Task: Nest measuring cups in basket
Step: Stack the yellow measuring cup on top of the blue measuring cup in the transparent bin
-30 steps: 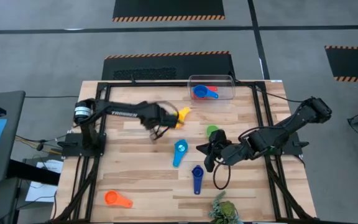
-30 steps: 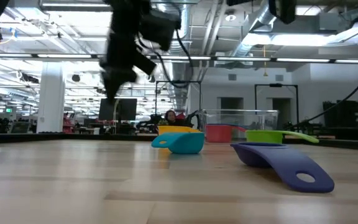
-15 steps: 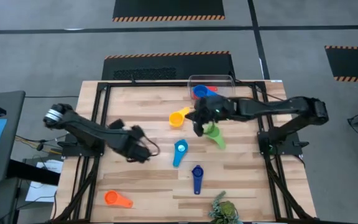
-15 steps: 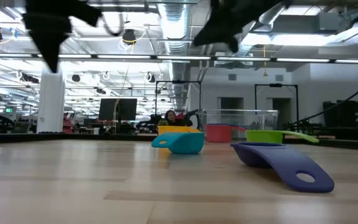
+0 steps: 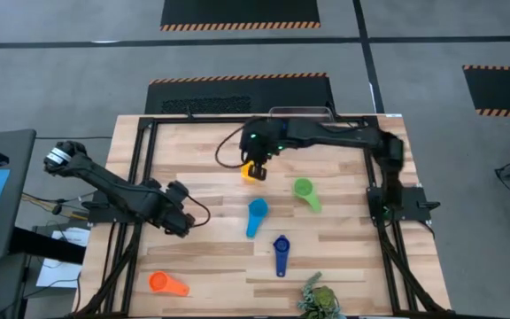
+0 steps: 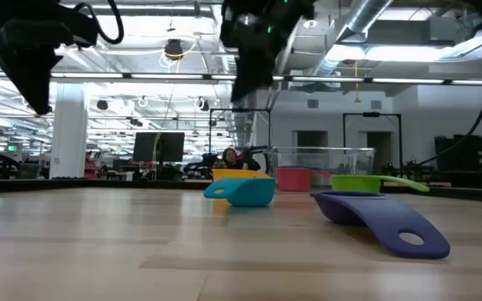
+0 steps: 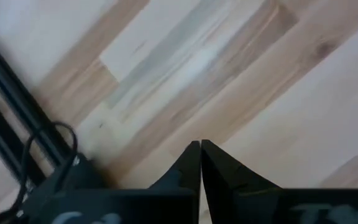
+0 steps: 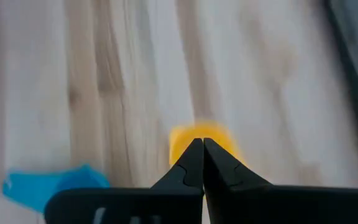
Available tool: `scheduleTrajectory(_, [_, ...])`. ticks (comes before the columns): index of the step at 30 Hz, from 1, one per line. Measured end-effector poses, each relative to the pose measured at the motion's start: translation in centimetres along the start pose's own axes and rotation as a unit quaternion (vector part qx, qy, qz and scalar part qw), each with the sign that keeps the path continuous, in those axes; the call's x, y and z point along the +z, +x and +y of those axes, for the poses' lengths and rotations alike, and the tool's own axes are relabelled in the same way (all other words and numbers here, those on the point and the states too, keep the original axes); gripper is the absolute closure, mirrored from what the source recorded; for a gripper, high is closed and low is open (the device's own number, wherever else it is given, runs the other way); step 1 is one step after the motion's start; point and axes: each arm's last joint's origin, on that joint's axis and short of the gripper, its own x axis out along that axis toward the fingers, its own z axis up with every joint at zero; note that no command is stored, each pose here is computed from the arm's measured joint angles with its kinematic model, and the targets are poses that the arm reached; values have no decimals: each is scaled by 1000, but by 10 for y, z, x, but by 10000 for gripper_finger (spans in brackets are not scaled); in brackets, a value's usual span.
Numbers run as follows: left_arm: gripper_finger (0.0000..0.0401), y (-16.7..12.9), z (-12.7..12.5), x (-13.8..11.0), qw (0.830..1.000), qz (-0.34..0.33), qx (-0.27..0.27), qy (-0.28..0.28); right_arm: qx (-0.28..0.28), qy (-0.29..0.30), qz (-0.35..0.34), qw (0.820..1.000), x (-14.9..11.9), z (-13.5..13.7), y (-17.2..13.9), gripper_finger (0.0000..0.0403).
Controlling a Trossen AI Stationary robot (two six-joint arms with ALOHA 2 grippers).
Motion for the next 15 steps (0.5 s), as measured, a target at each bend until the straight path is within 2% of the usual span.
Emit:
scheduleTrajectory(4, [401, 1, -1, 2, 1000, -22, 3, 0, 21, 0, 52, 998, -2, 0, 38, 379])
scheduleTrajectory(9, [401, 0, -3, 3, 999, -31, -7, -4, 93, -22, 79, 992, -8, 11, 71, 367])
scheduleTrajectory(15, [401, 0, -4, 3, 999, -32, -11, -5, 103, -87, 60, 989, -5, 24, 74, 338])
